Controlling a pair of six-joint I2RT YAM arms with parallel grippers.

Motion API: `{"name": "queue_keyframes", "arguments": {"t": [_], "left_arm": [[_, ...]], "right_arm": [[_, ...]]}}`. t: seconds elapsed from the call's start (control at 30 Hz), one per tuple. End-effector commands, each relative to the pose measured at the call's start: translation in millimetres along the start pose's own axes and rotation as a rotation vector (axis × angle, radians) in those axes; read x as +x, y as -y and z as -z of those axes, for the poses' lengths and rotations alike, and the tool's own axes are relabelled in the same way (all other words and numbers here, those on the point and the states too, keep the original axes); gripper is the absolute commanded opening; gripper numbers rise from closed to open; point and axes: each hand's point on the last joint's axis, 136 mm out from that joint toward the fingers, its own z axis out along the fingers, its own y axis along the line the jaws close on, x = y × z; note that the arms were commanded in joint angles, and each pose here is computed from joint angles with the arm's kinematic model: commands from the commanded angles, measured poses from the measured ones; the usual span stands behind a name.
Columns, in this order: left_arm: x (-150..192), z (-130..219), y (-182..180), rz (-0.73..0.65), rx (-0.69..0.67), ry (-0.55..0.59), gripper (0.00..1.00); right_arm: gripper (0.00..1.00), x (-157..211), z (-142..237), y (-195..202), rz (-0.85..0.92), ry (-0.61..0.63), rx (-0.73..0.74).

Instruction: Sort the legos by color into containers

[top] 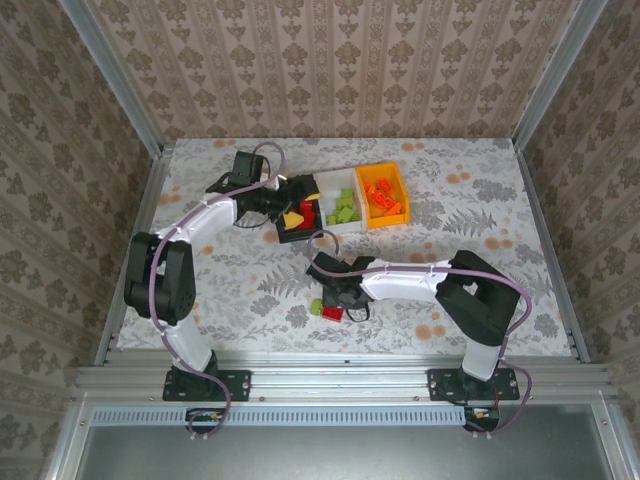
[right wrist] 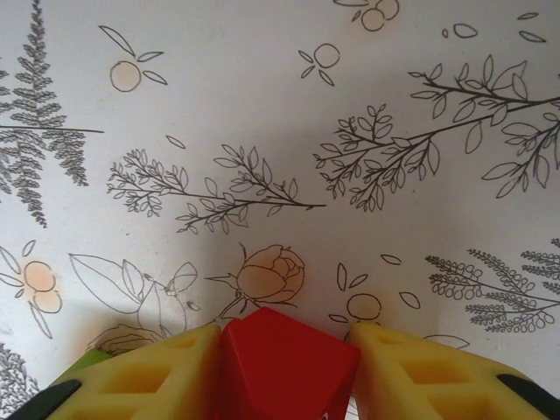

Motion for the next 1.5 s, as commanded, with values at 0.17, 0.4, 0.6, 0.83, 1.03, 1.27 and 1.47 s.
{"name": "queue_keyframes", "arguments": {"t": [0.17, 0.4, 0.6, 0.83, 1.03, 1.27, 1.47], "left_arm": [[-2, 8, 15, -0.051, 0.019, 0.015, 1.0], [-3, 10, 15, -0.048, 0.02, 0.019, 1.0], [-15, 23, 14, -0.036, 0.032, 0.055, 1.0], [-64, 76, -13, 0.056, 0.051, 0.204, 1.0], [-93, 107, -50, 0.155, 0.041, 0.292, 1.0], [-92, 103, -45, 0.162, 0.072, 0.28, 1.0], [-89, 103, -31, 0.131, 0.1, 0.274, 1.0]], "right_arm": [[0.35, -5, -11, 5, 0.021, 0.027, 0.055], [0.33, -20, -4, 0, 0.062, 0.078, 0.062], [0.33, -52, 22, -5, 0.133, 0.174, 0.079], [0.33, -132, 45, -41, 0.207, 0.341, 0.067], [0.34, -192, 16, -77, 0.294, 0.336, 0.072], [0.41, -233, -3, -90, 0.344, 0.284, 0.065], [0.62, -249, 46, -111, 0.347, 0.359, -0.063]]}}
